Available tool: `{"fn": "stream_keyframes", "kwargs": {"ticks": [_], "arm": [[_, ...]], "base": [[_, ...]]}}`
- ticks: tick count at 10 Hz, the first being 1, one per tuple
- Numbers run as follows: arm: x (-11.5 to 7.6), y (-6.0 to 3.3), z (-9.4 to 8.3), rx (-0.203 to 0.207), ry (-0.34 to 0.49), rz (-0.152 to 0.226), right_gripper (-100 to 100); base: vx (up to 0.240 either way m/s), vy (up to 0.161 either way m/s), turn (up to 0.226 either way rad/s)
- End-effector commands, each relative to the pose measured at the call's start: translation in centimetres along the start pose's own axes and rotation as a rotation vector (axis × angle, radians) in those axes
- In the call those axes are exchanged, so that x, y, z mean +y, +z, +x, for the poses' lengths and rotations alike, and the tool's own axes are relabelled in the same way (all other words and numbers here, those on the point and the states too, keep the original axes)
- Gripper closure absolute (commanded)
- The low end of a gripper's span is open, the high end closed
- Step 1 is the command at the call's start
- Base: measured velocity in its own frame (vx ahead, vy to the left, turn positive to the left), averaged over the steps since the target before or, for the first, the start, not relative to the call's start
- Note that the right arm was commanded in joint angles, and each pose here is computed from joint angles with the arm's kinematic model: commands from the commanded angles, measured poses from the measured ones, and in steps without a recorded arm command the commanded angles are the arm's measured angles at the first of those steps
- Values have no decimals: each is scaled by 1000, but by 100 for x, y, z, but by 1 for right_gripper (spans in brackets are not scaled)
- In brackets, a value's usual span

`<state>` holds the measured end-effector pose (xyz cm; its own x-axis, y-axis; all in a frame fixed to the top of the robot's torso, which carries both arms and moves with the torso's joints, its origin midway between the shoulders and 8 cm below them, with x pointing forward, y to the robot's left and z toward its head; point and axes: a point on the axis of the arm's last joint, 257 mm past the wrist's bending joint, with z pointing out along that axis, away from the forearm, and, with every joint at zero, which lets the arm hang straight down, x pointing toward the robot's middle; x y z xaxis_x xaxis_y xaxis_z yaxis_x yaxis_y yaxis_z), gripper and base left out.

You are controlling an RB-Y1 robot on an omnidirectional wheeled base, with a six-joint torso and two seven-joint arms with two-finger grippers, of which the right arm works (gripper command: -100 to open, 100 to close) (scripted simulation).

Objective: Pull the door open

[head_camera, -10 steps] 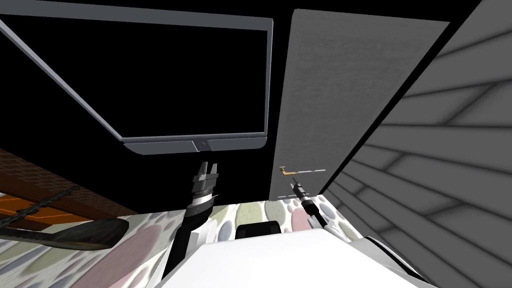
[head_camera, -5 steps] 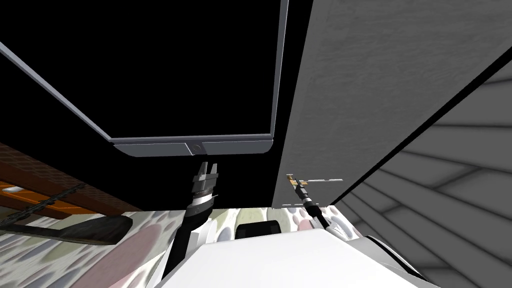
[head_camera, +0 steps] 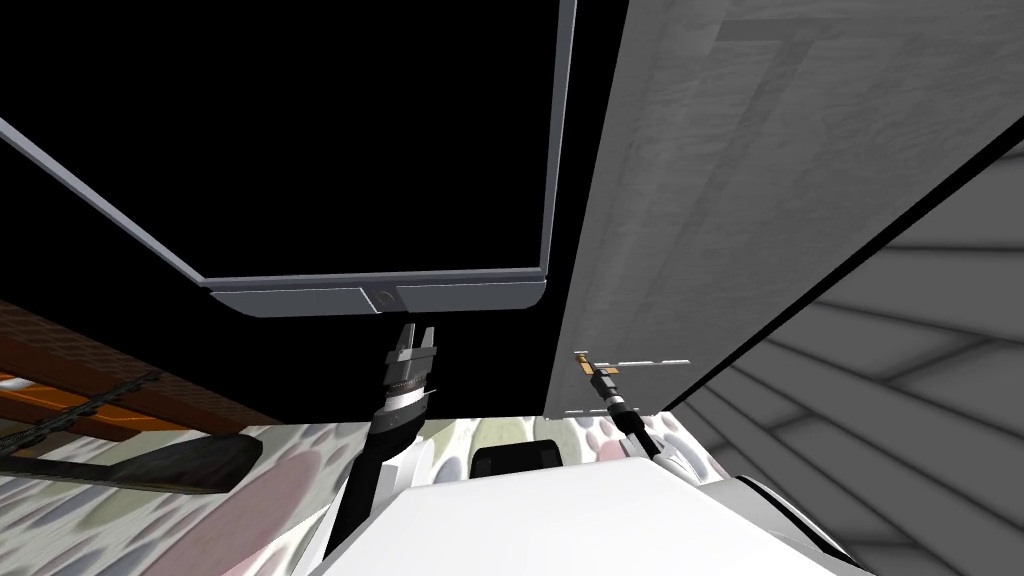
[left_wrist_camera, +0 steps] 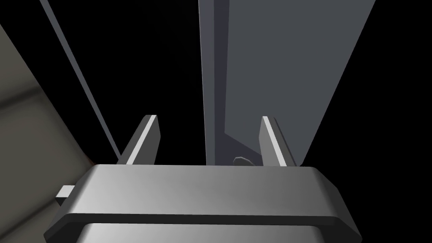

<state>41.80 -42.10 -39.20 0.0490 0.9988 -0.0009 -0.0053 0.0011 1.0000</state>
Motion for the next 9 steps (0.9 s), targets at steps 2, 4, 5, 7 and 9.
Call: {"fn": "stream_keyframes", "kwargs": {"ticks": [2,4,5,7,9], "arm": [[0,1,21,3,2,-2,100],[-8,-2,10,2,0,2,100],[-8,0,14,3,0,2,100],[-8,6,32,7,0,3,100],[-8,8,37,8,0,3,100]], "base": [[-4,-1,3],[-44,-10,37],[-158,-40,91],[-176,-37,132],[-144,-66,68]]}}
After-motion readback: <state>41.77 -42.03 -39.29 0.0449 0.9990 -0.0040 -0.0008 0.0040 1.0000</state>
